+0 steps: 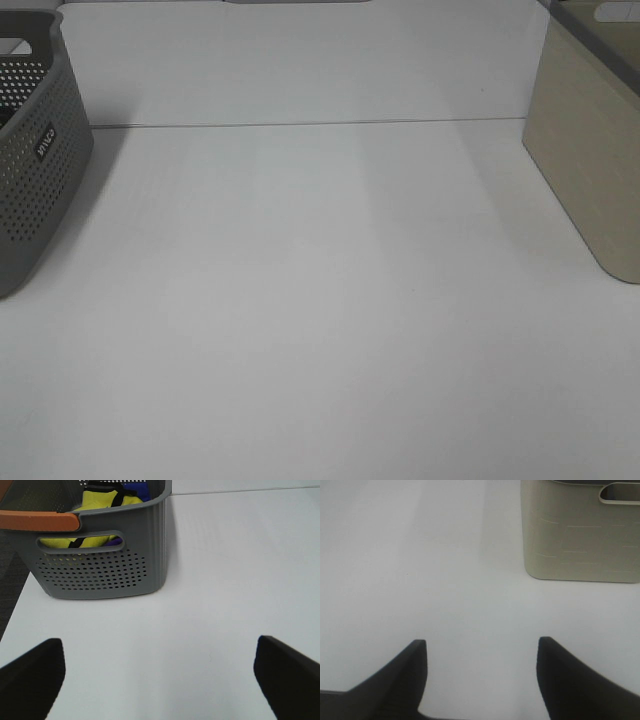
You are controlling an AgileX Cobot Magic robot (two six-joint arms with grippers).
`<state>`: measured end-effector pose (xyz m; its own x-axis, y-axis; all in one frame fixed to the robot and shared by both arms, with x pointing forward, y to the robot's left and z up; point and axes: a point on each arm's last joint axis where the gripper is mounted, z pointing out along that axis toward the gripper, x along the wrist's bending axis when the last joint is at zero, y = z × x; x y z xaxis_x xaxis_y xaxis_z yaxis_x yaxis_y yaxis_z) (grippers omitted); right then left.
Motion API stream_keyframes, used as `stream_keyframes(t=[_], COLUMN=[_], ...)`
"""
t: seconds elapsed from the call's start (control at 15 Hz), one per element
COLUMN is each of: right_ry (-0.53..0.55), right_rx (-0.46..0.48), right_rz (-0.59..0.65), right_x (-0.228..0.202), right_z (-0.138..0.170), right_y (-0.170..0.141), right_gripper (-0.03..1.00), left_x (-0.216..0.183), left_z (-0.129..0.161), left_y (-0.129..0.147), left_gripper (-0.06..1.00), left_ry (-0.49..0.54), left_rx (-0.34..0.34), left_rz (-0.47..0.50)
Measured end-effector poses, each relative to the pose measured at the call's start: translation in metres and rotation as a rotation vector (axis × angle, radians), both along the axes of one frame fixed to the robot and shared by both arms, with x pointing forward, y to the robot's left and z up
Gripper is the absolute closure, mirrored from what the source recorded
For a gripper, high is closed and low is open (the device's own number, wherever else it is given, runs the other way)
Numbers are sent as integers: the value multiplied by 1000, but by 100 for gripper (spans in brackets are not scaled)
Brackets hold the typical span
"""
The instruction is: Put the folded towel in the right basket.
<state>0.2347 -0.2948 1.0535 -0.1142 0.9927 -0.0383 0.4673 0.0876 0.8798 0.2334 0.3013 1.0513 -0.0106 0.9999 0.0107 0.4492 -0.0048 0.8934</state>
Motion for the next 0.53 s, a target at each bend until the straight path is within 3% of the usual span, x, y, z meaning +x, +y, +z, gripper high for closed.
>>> stream_keyframes(t=[0.53], right_ry=[-2], right_rx=[0], right_rz=[3], right_x=[0], right_z=[0], right_y=[0], right_gripper=[36], left_x=[0], left_z=[0], left_y=[0], left_gripper=[-3], left_ry=[0], left_rx=[0], left_rz=[0])
